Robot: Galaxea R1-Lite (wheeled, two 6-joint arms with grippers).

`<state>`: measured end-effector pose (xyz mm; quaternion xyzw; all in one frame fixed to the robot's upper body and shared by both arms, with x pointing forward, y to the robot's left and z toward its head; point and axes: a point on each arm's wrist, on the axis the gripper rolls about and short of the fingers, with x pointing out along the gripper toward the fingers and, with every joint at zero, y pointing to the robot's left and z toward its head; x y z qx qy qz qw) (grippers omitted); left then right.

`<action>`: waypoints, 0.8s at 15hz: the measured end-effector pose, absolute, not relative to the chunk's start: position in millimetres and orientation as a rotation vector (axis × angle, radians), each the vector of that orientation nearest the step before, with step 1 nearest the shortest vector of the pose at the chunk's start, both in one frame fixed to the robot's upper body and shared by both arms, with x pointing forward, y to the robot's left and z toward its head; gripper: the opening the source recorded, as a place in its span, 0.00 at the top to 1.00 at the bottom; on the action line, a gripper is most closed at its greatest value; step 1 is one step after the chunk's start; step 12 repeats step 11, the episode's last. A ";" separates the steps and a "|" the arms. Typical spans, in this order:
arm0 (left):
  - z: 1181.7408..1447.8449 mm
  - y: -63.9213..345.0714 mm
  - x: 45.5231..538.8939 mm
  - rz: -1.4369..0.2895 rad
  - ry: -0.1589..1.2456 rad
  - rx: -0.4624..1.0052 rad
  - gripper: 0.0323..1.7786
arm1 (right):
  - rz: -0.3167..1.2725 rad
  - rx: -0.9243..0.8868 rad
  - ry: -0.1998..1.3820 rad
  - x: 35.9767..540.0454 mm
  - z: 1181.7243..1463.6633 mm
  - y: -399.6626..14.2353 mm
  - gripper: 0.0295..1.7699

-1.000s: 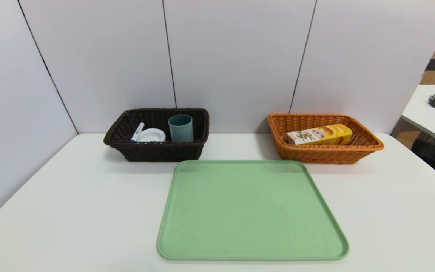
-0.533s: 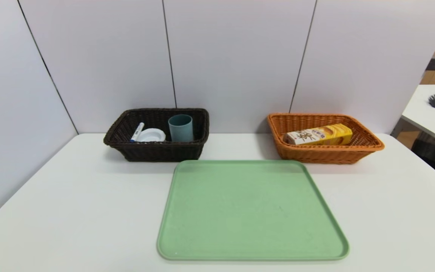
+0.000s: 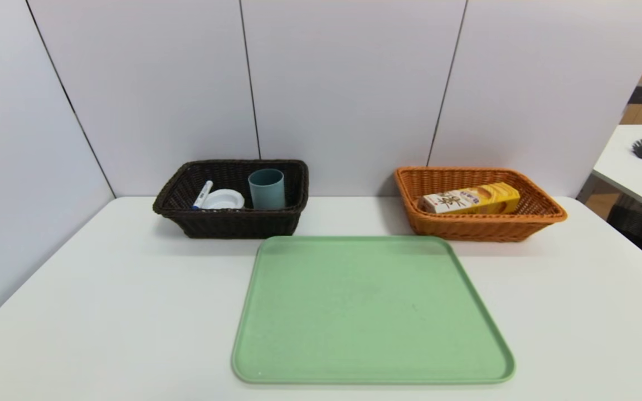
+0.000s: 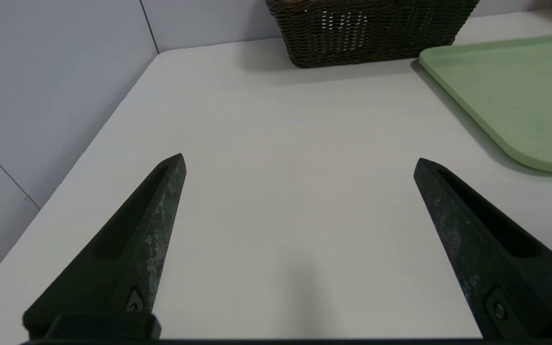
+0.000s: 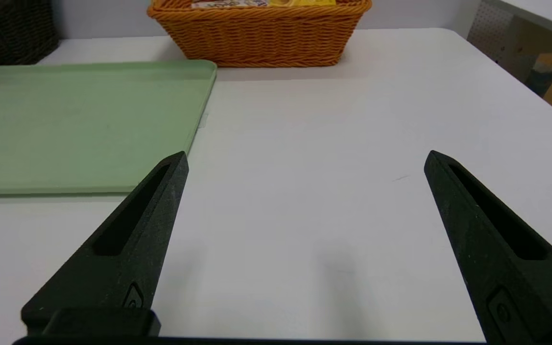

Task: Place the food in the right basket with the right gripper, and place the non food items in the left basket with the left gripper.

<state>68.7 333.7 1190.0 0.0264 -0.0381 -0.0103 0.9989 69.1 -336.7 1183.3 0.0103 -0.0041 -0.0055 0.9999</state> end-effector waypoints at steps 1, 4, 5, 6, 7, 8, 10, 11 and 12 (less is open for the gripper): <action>1190.2 333.8 68.7 -0.019 -0.077 0.021 0.05 | -0.012 0.020 -0.008 69.1 1183.3 -336.8 0.04; 1190.4 333.8 68.7 -0.017 -0.080 0.000 0.05 | -0.015 0.028 -0.009 69.1 1183.4 -336.8 0.04; 1190.4 333.8 68.7 -0.017 -0.080 -0.001 0.05 | -0.015 0.029 -0.010 69.1 1183.4 -336.8 0.04; 1190.6 333.8 68.7 -0.017 -0.081 -0.001 0.05 | -0.016 0.031 -0.009 69.1 1183.3 -336.8 0.04; 1190.5 333.8 68.7 -0.017 -0.080 -0.001 0.05 | -0.016 0.031 -0.008 69.1 1183.3 -336.9 0.04; 1190.5 333.8 68.7 -0.017 -0.080 -0.001 0.05 | -0.015 0.030 -0.008 69.1 1183.2 -336.8 0.04; 1190.5 333.8 68.7 -0.017 -0.080 -0.001 0.05 | -0.015 0.030 -0.008 69.1 1183.2 -336.8 0.04; 1190.5 333.8 68.7 -0.017 -0.080 -0.001 0.05 | -0.015 0.031 -0.008 69.1 1183.2 -336.8 0.04; 1190.5 333.8 68.7 -0.017 -0.080 -0.001 0.05 | -0.015 0.031 -0.008 69.1 1183.2 -336.8 0.04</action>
